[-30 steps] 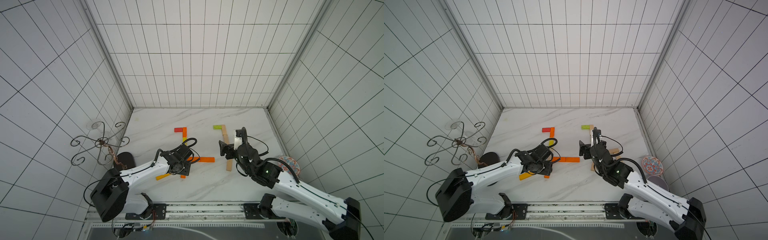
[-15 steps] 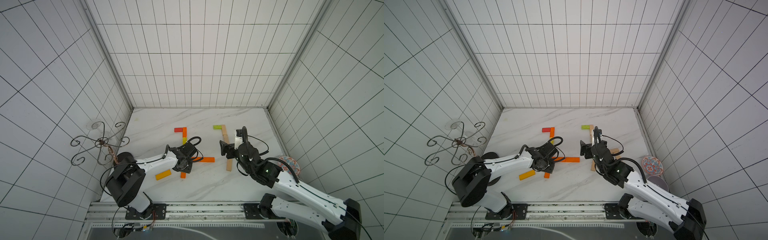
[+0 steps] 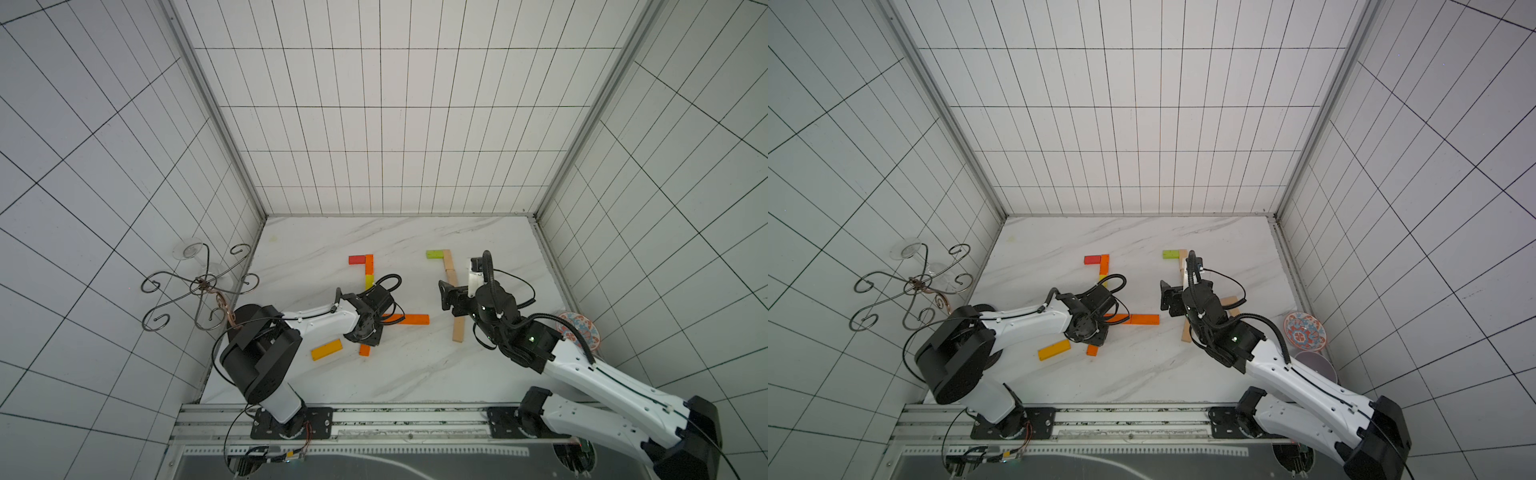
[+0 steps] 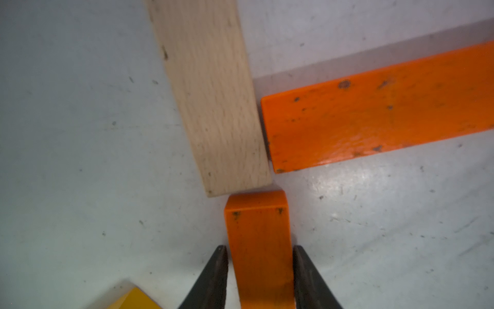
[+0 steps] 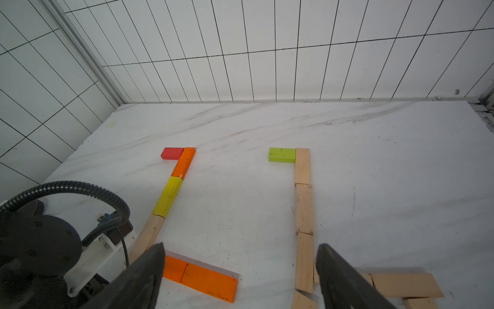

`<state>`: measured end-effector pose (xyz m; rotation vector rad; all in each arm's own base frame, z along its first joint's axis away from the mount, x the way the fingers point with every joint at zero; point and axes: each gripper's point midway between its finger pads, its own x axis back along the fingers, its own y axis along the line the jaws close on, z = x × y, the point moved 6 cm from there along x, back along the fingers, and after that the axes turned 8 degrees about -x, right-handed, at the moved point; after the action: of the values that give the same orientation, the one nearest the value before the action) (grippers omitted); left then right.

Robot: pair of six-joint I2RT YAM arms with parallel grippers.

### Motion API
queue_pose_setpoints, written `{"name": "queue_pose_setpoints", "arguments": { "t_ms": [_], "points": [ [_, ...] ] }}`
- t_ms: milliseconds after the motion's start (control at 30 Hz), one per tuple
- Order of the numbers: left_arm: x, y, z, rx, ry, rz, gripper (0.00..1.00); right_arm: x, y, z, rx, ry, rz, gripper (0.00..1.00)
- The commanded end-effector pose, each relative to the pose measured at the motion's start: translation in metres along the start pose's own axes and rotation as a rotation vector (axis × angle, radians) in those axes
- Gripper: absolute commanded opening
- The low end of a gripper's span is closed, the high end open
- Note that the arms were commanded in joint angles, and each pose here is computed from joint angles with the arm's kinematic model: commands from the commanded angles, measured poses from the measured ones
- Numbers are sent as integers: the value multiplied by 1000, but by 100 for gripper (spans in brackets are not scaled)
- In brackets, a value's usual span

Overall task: Assemble a giraffe with building blocks
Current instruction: Adjust the building block at the center of the board, then pick up the building block from the center of the board.

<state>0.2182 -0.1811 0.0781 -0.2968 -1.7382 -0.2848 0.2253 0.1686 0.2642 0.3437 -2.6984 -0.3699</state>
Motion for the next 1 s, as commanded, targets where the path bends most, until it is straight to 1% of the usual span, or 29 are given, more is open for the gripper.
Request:
{"name": "queue_pose_setpoints", "arguments": {
  "t_ms": [0, 100, 200, 300, 433, 600, 700, 767, 867, 967],
  "points": [
    [2, 3, -13, 13, -34, -9, 35, -6, -9, 17, 23, 30, 17, 89],
    [2, 3, -14, 12, -33, -2, 32, -8, -9, 18, 22, 34, 16, 89],
    [2, 0, -15, 8, -36, 19, 32, -9, -10, 18, 23, 37, 18, 89],
    [1, -2, -16, 7, -35, 32, 37, -10, -10, 18, 22, 38, 19, 89],
    [3, -2, -16, 6, -37, 35, 49, -11, -11, 18, 23, 39, 21, 89],
    [16, -1, -19, 12, -65, 31, 55, -12, -11, 18, 24, 41, 24, 89],
    [35, 0, -23, 17, -105, 32, 56, -13, -11, 17, 29, 38, 27, 88],
    [56, 2, -25, 23, -157, 37, 56, -13, -11, 16, 41, 31, 24, 88],
    [95, 9, -27, 44, -257, 36, 57, -14, -6, 14, 73, 23, -15, 88],
    [139, 21, -27, 71, -375, 29, 57, -15, 6, 13, 101, 20, -106, 87]
  ]
}}
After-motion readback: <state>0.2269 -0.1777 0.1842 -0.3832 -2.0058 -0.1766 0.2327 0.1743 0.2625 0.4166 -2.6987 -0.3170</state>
